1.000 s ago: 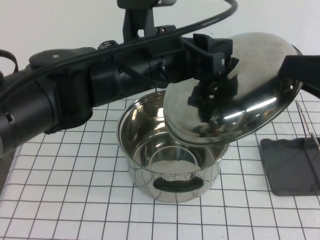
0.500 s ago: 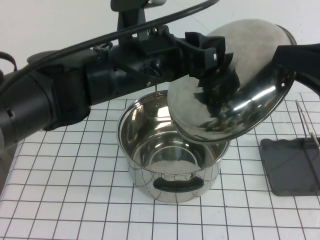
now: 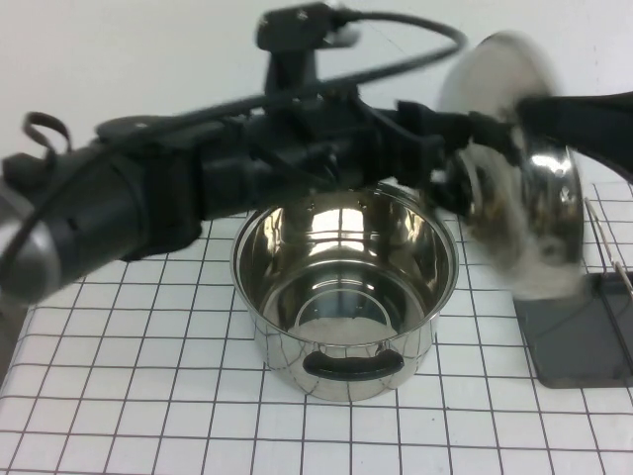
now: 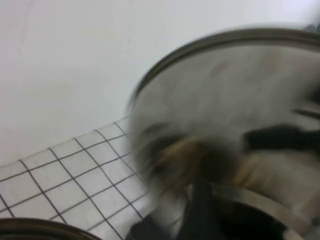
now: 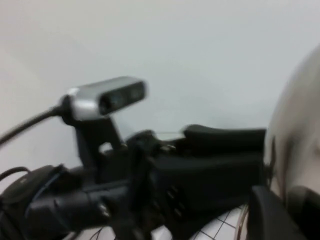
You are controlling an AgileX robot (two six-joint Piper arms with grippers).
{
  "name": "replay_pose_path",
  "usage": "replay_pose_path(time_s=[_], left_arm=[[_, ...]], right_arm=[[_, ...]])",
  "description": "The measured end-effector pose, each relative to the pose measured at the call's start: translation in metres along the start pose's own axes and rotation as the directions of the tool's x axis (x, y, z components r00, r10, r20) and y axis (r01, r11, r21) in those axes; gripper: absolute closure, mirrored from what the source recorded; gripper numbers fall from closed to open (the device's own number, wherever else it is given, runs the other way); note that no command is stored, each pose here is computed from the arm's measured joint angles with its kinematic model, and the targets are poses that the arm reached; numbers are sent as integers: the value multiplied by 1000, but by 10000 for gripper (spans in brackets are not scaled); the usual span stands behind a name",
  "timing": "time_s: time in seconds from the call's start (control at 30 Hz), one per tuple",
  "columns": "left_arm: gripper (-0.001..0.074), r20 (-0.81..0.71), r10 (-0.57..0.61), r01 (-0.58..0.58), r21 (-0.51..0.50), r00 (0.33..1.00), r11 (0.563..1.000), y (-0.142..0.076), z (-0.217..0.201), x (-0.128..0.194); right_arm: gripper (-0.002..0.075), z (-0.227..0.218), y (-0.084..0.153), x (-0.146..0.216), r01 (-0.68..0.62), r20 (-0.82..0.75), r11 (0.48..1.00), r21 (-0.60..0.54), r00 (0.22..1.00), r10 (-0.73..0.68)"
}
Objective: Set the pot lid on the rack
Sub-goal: Hand over the pot lid, then place the pot lid on the pot rack
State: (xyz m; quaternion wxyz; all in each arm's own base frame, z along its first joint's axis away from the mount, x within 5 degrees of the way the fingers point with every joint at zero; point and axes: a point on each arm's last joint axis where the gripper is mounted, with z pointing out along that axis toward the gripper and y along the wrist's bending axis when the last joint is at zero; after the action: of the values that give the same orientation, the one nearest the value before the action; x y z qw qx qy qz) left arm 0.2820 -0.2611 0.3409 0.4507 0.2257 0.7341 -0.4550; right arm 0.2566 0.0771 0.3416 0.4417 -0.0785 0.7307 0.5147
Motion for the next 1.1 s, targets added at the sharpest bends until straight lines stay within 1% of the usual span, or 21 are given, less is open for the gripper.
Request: replay_pose_path(time_s=[0.03, 0.07, 0.13, 0.2, 0.37, 0.43, 0.53, 0.63, 0.7, 0.77, 0.83, 0.97, 1.03, 1.1], left_arm=[[259, -7, 10, -9, 7, 1000, 1000, -1, 1, 1], [223, -16, 15, -15, 13, 1000, 1000, -1, 2, 3], [186, -28, 21, -20, 29, 999, 999, -3, 4, 5], [168, -29, 25, -23, 36, 999, 999, -2, 3, 5], [158, -3, 19, -19, 12, 1000, 1000, 13, -7, -5], [158, 15, 10, -10, 17, 1000, 1000, 17, -15, -13], [157, 40, -14, 12, 44, 999, 999, 22, -30, -24], [163, 53, -65, 60, 79, 997, 995, 27, -43, -33], [197, 47, -92, 88, 91, 995, 992, 32, -53, -37], [258, 28, -95, 92, 100, 995, 991, 35, -61, -39], [344, 5, -77, 76, 104, 997, 992, 39, -70, -41], [587, -40, -54, 59, 147, 998, 987, 42, -82, -41], [667, -56, -43, 52, 172, 997, 984, 41, -86, -41], [704, -65, -35, 46, 185, 997, 982, 40, -89, -41]], right_arm=[[664, 0, 1, -1, 20, -3, 1000, -3, 1000, -20], [680, 0, 2, -2, 31, -4, 1000, -3, 1000, -31], [684, 1, 3, -4, 66, -1, 998, 2, 998, -66], [690, 1, 7, -10, 100, 12, 995, -4, 995, -100], [702, 1, 14, -20, 136, 33, 991, -18, 990, -135], [704, 1, 17, -23, 151, 39, 988, -27, 988, -150], [707, 1, 21, -27, 169, 47, 985, -33, 985, -168], [708, 1, 21, -28, 173, 50, 984, -31, 984, -171], [708, 0, 20, -29, 172, 55, 985, -21, 984, -171], [708, -2, 18, -31, 173, 65, 985, -7, 983, -172], [708, -6, 14, -34, 173, 77, 985, 14, 982, -173], [708, -14, 7, -40, 169, 100, 984, 50, 980, -173], [708, -17, 5, -42, 167, 110, 984, 65, 979, -173], [708, -20, 3, -44, 167, 118, 983, 78, 978, -175]])
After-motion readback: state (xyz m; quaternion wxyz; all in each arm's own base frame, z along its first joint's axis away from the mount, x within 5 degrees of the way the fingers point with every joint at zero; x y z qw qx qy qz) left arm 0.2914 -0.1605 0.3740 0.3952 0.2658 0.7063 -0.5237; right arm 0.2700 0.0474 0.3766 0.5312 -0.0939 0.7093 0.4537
